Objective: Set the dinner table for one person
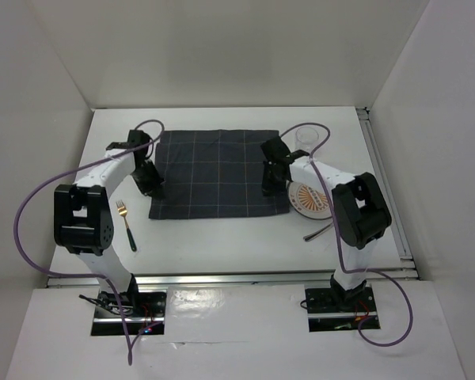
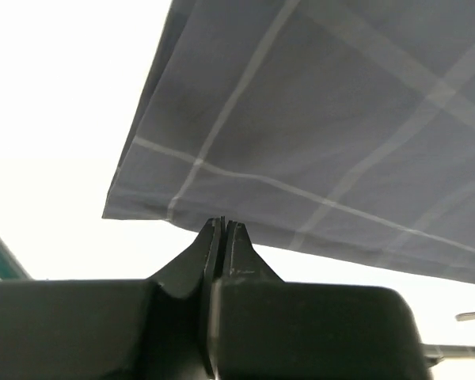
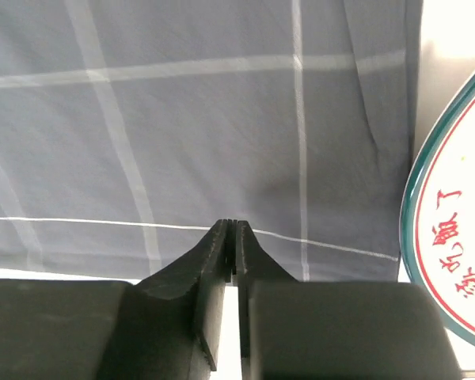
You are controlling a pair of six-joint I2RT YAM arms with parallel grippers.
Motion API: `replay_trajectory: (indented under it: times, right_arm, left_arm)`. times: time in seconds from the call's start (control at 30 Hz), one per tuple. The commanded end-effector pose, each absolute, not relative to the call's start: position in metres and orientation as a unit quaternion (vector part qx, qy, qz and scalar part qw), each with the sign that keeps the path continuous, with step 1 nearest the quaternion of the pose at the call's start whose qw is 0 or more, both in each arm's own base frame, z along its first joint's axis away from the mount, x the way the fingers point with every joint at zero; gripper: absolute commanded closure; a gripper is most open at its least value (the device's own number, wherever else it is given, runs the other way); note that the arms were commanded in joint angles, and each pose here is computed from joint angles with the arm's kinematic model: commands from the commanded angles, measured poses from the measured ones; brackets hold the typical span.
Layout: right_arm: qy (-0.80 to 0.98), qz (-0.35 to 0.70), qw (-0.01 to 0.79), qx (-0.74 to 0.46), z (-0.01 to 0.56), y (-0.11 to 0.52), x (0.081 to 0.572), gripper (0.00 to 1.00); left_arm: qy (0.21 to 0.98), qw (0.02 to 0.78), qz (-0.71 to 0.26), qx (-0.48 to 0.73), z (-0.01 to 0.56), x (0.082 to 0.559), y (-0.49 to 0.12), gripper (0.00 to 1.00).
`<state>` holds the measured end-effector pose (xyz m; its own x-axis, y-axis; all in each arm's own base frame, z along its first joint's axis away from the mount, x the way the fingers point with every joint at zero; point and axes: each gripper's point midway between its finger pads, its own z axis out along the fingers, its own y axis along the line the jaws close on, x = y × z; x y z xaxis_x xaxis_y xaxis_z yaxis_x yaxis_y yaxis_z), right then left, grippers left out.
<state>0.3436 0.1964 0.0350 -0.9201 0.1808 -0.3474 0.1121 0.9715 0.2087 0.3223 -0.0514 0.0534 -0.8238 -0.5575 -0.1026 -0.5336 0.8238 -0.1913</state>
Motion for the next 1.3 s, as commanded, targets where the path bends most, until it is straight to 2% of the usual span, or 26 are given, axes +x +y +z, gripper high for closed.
replay_trajectory:
  times: [0.0, 0.03, 0.07, 0.1, 0.2, 0.33, 0.4, 0.47, 0.5, 0.53, 0.63, 0.67, 0.7, 0.73, 0.87, 1.1, 1.2, 1.27]
  right_arm:
    - [0.953, 0.111, 0.277, 0.058, 0.115, 0.202, 0.372, 0.82]
    - [0.951, 0.114, 0.281, 0.058, 0.12, 0.204, 0.374, 0.8]
    - [0.944, 0.125, 0.299, 0.059, 0.137, 0.207, 0.38, 0.78]
    - [0.942, 0.128, 0.305, 0.059, 0.143, 0.208, 0.383, 0.71]
    - [0.933, 0.14, 0.328, 0.055, 0.17, 0.21, 0.388, 0.62]
    - [0.915, 0.129, 0.374, 0.075, 0.209, 0.185, 0.405, 0.62]
    - [0.905, 0.108, 0.396, 0.111, 0.225, 0.143, 0.423, 0.62]
    - [0.902, 0.097, 0.399, 0.131, 0.229, 0.111, 0.435, 0.54]
    - [0.897, 0.097, 0.403, 0.155, 0.237, 0.083, 0.446, 0.43]
    - [0.901, 0.091, 0.392, 0.163, 0.235, 0.071, 0.449, 0.38]
    - [0.911, 0.058, 0.364, 0.183, 0.209, 0.04, 0.479, 0.3]
    - [0.906, 0.049, 0.375, 0.193, 0.214, 0.03, 0.49, 0.3]
    - [0.909, 0.041, 0.369, 0.191, 0.208, 0.029, 0.495, 0.3]
    - [0.913, 0.028, 0.355, 0.199, 0.19, 0.02, 0.503, 0.28]
    - [0.913, 0.027, 0.345, 0.215, 0.17, 0.008, 0.526, 0.28]
    - [0.916, 0.02, 0.325, 0.235, 0.137, -0.002, 0.551, 0.28]
    - [0.918, 0.018, 0.317, 0.235, 0.124, -0.002, 0.553, 0.32]
    - [0.92, 0.017, 0.308, 0.24, 0.115, -0.002, 0.552, 0.4]
  left_arm:
    - [0.949, 0.153, -0.076, -0.264, 0.119, 0.346, -0.043, 0.88]
    - [0.949, 0.164, -0.079, -0.259, 0.129, 0.349, -0.043, 0.85]
    - [0.95, 0.169, -0.079, -0.252, 0.134, 0.351, -0.043, 0.77]
    - [0.949, 0.174, -0.081, -0.252, 0.143, 0.35, -0.043, 0.71]
    - [0.945, 0.199, -0.091, -0.244, 0.166, 0.356, -0.044, 0.7]
    - [0.94, 0.22, -0.092, -0.243, 0.183, 0.353, -0.042, 0.7]
    - [0.938, 0.241, -0.095, -0.231, 0.191, 0.35, -0.041, 0.7]
    - [0.938, 0.245, -0.102, -0.224, 0.189, 0.344, -0.043, 0.7]
    - [0.935, 0.252, -0.113, -0.22, 0.194, 0.342, -0.046, 0.7]
    - [0.935, 0.257, -0.118, -0.213, 0.195, 0.341, -0.048, 0.7]
    - [0.935, 0.255, -0.123, -0.212, 0.195, 0.338, -0.049, 0.68]
    - [0.935, 0.254, -0.127, -0.21, 0.195, 0.338, -0.051, 0.66]
    - [0.936, 0.254, -0.126, -0.206, 0.195, 0.338, -0.051, 0.58]
    - [0.935, 0.259, -0.132, -0.204, 0.199, 0.337, -0.053, 0.55]
    - [0.932, 0.28, -0.133, -0.187, 0.212, 0.332, -0.051, 0.47]
    - [0.938, 0.266, -0.128, -0.185, 0.208, 0.322, -0.051, 0.48]
    - [0.938, 0.264, -0.132, -0.183, 0.208, 0.319, -0.052, 0.48]
    - [0.937, 0.265, -0.133, -0.183, 0.208, 0.316, -0.052, 0.48]
